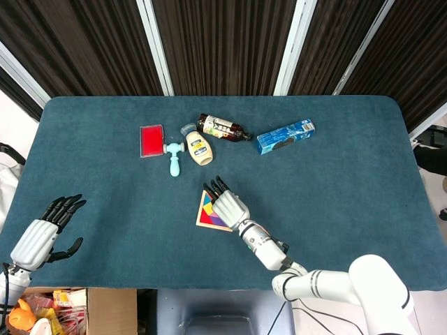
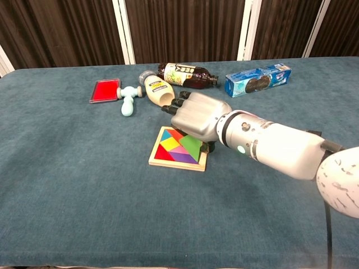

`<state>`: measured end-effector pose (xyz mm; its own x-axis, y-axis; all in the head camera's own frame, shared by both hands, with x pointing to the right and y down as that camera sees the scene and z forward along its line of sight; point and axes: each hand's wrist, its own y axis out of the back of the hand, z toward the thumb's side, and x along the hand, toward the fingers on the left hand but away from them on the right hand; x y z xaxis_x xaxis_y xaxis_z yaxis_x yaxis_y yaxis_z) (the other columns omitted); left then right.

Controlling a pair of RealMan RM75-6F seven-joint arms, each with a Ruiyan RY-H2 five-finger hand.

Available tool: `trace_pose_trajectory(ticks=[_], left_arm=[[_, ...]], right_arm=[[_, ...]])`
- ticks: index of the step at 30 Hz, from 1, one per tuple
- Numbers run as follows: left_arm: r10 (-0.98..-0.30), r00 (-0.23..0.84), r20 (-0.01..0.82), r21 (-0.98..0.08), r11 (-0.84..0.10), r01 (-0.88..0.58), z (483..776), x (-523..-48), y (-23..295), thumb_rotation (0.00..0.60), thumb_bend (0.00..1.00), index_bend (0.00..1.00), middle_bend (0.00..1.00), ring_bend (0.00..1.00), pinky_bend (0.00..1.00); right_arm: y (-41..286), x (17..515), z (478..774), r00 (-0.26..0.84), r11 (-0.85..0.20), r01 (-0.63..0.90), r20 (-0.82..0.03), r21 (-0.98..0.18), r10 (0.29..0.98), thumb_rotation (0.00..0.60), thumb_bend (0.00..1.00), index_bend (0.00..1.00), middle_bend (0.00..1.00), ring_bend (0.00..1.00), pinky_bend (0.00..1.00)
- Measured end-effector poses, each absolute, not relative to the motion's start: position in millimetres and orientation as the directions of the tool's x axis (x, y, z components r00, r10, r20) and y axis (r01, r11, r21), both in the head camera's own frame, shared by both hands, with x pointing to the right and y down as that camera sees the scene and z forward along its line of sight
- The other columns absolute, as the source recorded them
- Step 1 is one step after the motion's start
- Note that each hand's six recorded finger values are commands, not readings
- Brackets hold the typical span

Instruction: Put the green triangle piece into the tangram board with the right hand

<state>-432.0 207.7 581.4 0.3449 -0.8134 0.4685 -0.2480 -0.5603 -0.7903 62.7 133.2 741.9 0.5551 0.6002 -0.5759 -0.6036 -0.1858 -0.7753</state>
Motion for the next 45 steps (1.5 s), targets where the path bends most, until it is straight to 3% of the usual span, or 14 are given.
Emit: trace_pose_trajectory(ticks=[12, 28, 45], left_arm=[[-0.813, 0.347, 0.468, -0.790, -0.561, -0.249, 581.5, -431.9, 207.7, 0.600, 0.43, 0.00, 0.00, 0.00, 0.00], [-0.818, 0.346, 0.460, -0.792, -0.554, -0.255, 580.0, -432.5, 207.2, 0.600, 0.43, 0.00, 0.00, 0.00, 0.00], [-0.817, 0.346, 0.461, -0.793, -0.554, -0.253, 580.5, -432.3, 207.5, 0.600, 0.43, 0.00, 0.00, 0.00, 0.00]], right_arm=[[133.5, 63.5, 740.8, 0.553, -0.186, -0.604, -0.575, -0.775, 0.603, 0.600, 0.41, 0.49, 0.00, 0.00, 0.00], [133.5, 66.4, 735.0, 0.560, -0.185, -0.599, -0.574, -0.779, 0.598, 0.600, 0.41, 0.46, 0.00, 0.00, 0.00], [161.0, 79.3, 717.7, 0.621, -0.161, -0.608, -0.592, -0.778, 0.514, 0.600, 0.41, 0.42, 0.00, 0.00, 0.00]])
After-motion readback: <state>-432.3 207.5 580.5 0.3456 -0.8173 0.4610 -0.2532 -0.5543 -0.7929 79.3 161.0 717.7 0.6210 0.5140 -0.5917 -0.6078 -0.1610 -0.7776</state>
